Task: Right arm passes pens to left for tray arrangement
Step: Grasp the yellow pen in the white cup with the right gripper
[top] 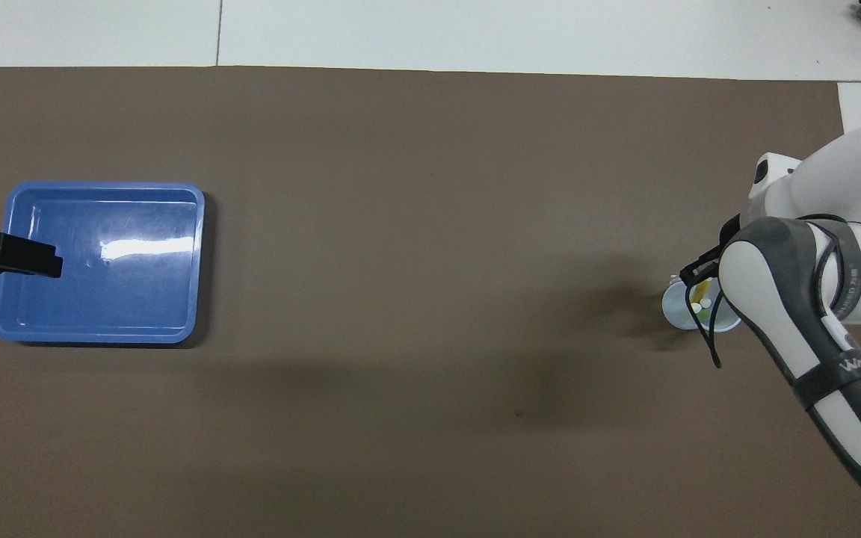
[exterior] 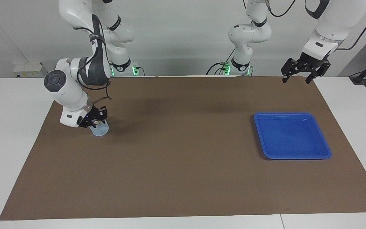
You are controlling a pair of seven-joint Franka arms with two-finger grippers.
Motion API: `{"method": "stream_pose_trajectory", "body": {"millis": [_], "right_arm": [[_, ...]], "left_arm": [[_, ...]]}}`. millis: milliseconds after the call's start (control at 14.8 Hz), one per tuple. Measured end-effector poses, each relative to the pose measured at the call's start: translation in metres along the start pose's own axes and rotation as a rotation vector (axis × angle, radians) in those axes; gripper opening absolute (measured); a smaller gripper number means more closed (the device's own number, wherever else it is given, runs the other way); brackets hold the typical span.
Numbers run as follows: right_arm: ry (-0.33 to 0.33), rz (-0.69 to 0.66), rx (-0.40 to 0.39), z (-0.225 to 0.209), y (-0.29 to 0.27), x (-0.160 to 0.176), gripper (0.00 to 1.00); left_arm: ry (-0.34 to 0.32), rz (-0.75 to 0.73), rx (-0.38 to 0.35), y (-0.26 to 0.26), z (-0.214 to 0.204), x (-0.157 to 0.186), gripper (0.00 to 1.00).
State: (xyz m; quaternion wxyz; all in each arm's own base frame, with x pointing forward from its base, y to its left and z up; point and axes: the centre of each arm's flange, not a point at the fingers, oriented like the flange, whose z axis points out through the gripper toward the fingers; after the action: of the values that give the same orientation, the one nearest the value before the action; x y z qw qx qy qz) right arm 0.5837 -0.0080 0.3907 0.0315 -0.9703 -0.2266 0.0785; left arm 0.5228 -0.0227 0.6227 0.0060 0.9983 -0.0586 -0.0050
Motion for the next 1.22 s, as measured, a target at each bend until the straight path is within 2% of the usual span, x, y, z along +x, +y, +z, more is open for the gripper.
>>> {"method": "stream_pose_trajectory", "body": {"millis": [68,135,338,473,541,744,1014,1217], "right_arm": [[-0.002,0.000,0.001,0.001,0.000,0.000,0.38],[-0.005,0.000,0.003,0.003,0.000,-0.001,0.31],[-0.009,0.001,0.004,0.006,0.000,-0.003,0.30],[-0.010,0.001,0.004,0.006,-0.001,-0.003,0.30],[-0.010,0.001,0.005,0.006,-0.001,-0.003,0.22],[-0.009,-0.004,0.003,0.006,0.000,-0.004,0.18],[-0.010,-0.011,0.004,0.003,-0.001,-0.004,0.18],[-0.008,-0.060,-0.006,-0.024,-0.003,-0.003,0.18]], "left_arm": [[-0.006,-0.001,-0.012,0.001,0.004,-0.003,1.00],[-0.012,-0.002,-0.038,0.004,0.007,-0.006,1.00],[-0.016,-0.050,-0.102,0.012,0.019,-0.015,1.00],[0.005,-0.133,-0.169,0.020,0.033,-0.021,1.00],[0.020,-0.186,-0.204,0.025,0.042,-0.025,1.00],[0.031,-0.339,-0.286,0.042,0.063,-0.038,1.00],[-0.012,-0.495,-0.408,0.061,0.063,-0.046,1.00],[-0.068,-0.521,-0.440,0.068,0.072,-0.050,1.00]]}}
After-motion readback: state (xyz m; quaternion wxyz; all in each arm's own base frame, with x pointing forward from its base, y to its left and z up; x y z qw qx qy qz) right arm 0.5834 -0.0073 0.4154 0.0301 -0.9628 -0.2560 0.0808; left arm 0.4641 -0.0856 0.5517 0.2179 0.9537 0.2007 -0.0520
